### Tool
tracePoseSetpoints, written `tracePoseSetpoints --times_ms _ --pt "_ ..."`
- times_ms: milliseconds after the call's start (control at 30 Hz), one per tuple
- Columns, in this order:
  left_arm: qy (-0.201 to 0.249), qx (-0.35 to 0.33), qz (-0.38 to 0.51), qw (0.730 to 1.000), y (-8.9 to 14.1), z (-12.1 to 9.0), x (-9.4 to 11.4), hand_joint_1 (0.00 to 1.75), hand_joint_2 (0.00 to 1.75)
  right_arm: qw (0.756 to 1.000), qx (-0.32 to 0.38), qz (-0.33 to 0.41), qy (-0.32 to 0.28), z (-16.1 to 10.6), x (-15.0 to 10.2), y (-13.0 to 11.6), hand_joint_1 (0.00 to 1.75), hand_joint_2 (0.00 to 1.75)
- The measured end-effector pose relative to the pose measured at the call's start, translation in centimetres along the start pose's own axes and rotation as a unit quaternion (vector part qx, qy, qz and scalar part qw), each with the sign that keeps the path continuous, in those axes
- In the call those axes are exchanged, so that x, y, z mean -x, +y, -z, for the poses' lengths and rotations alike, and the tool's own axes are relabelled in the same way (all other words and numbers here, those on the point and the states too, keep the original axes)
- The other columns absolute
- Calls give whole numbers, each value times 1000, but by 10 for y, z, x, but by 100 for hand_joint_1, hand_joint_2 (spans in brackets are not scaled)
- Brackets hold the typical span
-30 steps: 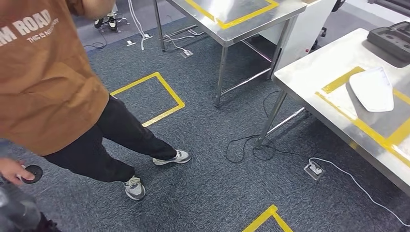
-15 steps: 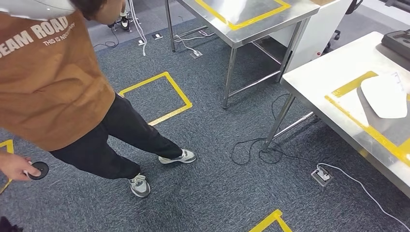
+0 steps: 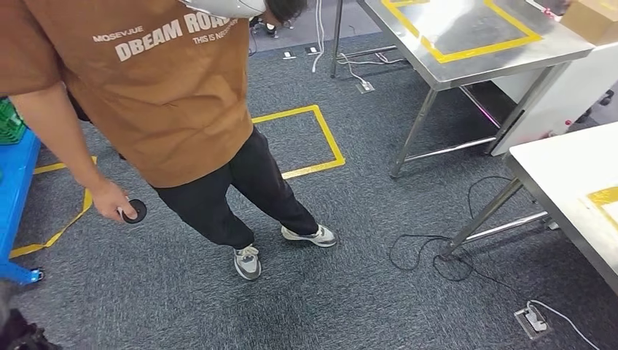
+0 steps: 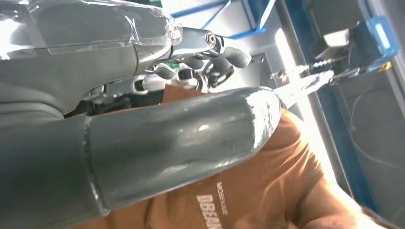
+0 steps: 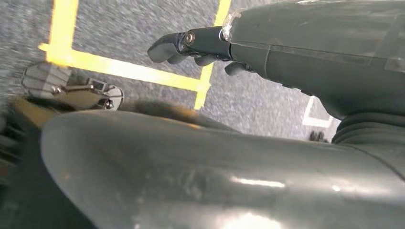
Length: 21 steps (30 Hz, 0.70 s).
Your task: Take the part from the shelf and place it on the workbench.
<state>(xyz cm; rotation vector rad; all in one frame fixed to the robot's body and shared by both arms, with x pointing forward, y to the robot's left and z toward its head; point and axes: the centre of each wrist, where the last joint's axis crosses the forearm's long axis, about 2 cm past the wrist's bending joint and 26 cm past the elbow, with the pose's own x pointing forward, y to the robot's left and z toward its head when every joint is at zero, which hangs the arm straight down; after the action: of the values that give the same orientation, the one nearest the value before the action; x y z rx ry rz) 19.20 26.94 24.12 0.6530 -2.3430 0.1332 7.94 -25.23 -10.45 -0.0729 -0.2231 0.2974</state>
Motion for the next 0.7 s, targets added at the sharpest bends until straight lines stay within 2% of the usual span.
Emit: tracePoseSetpoints --times_ms 200,367,700 --pt "15 7 -5 1000 0 1 -1 0 0 1000 0 -2 -5 0 -5 -1 0 0" --pt "44 16 -28 999 -2 0 5 0 0 1000 -4 -10 7 0 0 -1 0 0" --pt "25 33 4 999 -5 5 7 0 0 1000 -5 -13 10 0 1 -3 0 0"
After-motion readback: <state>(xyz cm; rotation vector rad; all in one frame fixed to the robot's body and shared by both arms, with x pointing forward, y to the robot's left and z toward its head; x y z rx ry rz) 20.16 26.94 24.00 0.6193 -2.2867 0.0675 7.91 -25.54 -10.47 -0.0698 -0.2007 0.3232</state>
